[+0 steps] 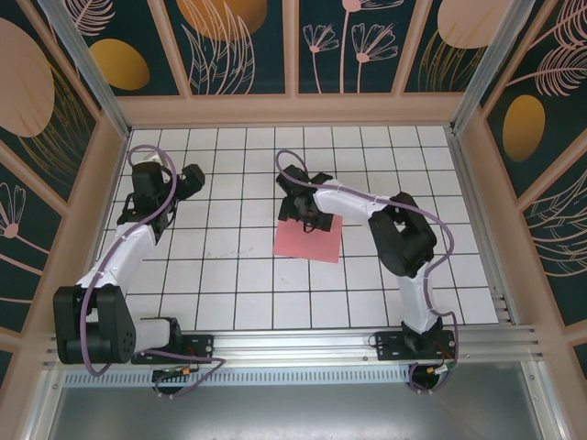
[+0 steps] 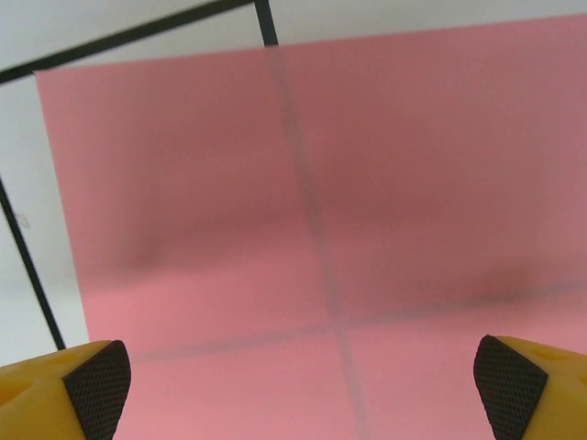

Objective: Fold a paper plane with a square sheet of paper (pick it up from the middle)
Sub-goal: Fold the square sheet of paper in half at the center of the table.

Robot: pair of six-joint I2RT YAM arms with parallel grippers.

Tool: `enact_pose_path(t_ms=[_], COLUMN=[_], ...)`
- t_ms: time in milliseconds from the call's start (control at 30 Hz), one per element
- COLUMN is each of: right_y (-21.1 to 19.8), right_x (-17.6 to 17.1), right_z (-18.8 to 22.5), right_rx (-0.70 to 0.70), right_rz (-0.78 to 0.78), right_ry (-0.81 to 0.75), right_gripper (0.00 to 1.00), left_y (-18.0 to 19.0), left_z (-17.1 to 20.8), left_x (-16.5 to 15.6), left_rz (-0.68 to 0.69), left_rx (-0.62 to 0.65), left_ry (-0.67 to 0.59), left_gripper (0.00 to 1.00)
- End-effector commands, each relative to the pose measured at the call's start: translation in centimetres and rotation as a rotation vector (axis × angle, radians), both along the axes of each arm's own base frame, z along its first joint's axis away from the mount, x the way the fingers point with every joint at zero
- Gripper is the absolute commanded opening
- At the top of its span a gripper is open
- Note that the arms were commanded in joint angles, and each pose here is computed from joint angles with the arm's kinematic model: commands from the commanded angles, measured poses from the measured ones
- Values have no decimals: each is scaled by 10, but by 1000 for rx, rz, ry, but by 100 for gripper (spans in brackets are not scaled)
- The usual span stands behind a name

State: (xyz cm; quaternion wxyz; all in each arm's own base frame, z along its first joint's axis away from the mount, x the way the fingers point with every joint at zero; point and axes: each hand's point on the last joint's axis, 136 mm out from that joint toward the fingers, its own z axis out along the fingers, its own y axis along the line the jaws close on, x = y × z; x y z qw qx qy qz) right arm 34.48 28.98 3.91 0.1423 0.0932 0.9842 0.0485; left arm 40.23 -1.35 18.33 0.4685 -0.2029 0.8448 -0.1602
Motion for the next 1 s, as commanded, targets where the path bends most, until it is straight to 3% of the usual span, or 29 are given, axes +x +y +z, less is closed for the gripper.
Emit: enact_pose_path(t_ms=[0, 533, 967], right_y=[-11, -17, -35], right_x=[-5, -15, -36], right_z=[-8, -34, -63], right_rx=[-77, -55, -104], right_rz=[-40, -38, -26], right_ry=[29, 97, 169], right_gripper=[99, 97, 85], left_y=[1, 1, 1], left_z=[3, -4, -12], left_x=[4, 4, 5], left_rz=[-13, -9, -12], left_rx=[15, 17, 15], left_ry=[4, 31, 59], left_gripper=[98, 99, 98])
